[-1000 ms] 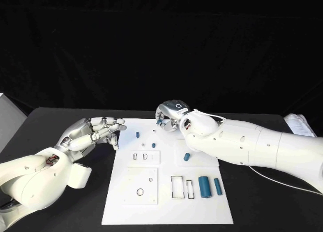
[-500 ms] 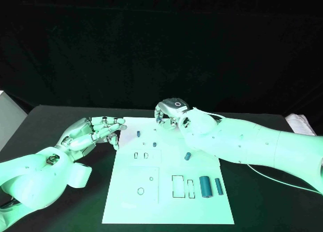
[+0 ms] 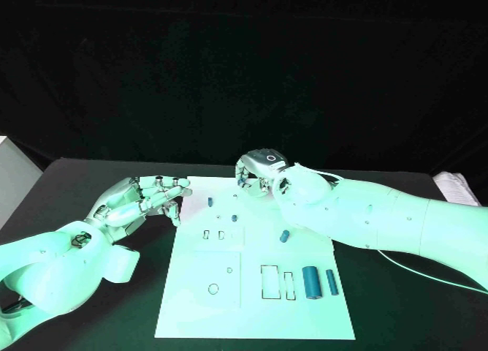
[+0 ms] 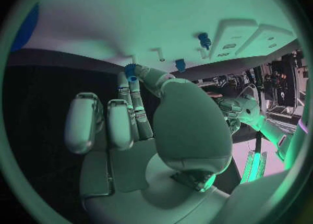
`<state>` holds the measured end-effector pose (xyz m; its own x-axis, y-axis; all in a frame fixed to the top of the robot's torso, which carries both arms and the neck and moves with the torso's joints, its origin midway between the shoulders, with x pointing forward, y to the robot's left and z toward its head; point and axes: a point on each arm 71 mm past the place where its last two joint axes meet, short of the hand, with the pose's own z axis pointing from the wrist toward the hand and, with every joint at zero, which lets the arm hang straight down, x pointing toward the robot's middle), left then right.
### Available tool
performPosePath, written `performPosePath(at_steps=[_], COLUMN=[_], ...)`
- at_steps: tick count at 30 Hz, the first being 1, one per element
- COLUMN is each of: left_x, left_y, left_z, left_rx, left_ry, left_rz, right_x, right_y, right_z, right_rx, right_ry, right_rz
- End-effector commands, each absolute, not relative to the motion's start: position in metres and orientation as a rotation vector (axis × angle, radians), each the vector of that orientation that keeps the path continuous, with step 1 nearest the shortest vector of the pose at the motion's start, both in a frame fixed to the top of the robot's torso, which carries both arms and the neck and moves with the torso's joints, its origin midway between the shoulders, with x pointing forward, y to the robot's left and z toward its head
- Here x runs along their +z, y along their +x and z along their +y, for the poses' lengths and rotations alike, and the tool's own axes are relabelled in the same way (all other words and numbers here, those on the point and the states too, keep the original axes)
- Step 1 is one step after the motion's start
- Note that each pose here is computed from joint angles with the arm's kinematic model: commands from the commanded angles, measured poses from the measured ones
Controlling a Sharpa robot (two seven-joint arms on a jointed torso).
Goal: Assemble the parts on the task board
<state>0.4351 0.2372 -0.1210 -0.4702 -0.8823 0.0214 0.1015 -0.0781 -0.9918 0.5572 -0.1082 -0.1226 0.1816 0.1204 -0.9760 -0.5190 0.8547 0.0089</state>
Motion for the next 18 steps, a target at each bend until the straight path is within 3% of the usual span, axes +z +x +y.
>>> performPosePath(at_steps=[1, 18], left_x=[-0.1198, -0.1205], left_y=[0.4349, 0.4359], left_z=[0.2357, 0.2362], left_rx=[-1.672, -1.671], left_ry=[-0.868, -0.87], left_rz=[1.445, 1.45], right_x=[-0.1282, -0.1275], right_y=[0.5551, 0.554], right_z=[-0.1075, -0.1061], right_rx=[0.457, 0.462], right_ry=[-0.387, -0.389], right_rz=[1.344, 1.334])
